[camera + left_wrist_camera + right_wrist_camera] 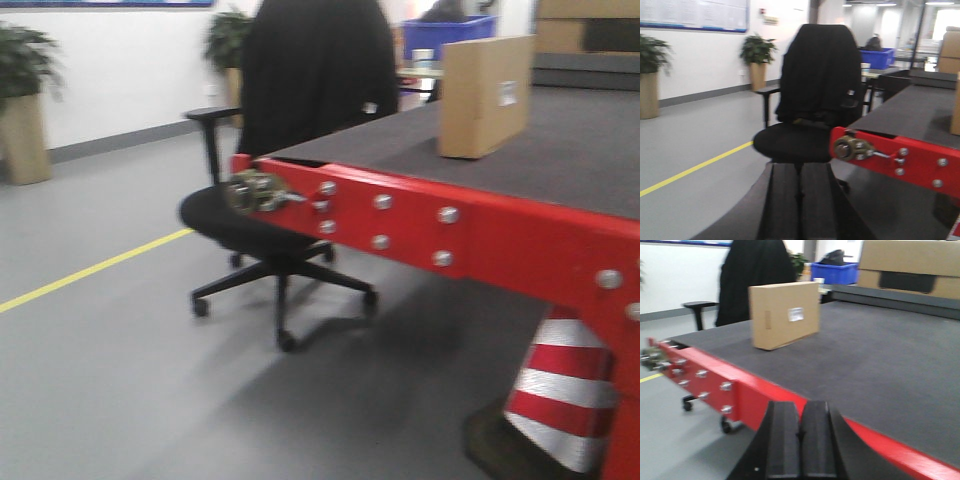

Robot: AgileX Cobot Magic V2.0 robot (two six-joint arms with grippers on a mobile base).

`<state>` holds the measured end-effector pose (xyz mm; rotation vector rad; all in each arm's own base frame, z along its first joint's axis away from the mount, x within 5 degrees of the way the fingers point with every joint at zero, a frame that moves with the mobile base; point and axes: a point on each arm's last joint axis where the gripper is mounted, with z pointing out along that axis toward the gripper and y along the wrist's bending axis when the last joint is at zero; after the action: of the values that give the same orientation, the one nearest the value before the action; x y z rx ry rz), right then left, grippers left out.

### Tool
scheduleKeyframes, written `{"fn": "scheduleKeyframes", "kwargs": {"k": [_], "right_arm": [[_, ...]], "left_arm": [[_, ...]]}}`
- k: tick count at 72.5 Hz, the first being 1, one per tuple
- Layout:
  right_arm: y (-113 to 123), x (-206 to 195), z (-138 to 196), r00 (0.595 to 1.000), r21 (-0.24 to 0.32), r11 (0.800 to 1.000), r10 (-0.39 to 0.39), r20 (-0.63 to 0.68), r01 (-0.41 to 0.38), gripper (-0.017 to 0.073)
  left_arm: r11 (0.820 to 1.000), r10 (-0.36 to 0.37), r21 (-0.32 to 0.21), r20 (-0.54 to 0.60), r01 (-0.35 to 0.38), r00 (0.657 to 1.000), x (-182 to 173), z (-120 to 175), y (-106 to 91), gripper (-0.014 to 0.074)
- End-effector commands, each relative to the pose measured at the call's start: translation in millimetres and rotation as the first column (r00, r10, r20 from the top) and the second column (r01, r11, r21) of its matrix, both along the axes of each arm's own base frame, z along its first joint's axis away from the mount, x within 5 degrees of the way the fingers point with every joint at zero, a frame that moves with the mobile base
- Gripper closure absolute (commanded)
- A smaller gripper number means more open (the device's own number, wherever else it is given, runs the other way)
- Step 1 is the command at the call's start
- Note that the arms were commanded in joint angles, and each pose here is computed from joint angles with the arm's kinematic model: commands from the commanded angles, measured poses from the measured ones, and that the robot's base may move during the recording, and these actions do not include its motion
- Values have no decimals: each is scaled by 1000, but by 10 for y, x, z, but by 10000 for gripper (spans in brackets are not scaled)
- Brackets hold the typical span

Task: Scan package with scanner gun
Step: 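Drive the base forward and turn toward the red-framed table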

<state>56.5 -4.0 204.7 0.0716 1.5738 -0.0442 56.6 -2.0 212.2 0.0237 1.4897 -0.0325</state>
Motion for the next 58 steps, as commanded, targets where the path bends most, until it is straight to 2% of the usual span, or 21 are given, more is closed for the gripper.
{"fn": "scheduleKeyframes", "kwargs": {"k": [1,58], "right_arm": [[-4,-2,17,1000,-7,1000,-6,16,6,728],[-4,-2,17,1000,-7,1000,-6,16,6,728]], "left_arm": [[1000,2,-7,23,-1,1000,-6,26,1,704],[1000,2,-7,23,-1,1000,-6,26,1,704]]}}
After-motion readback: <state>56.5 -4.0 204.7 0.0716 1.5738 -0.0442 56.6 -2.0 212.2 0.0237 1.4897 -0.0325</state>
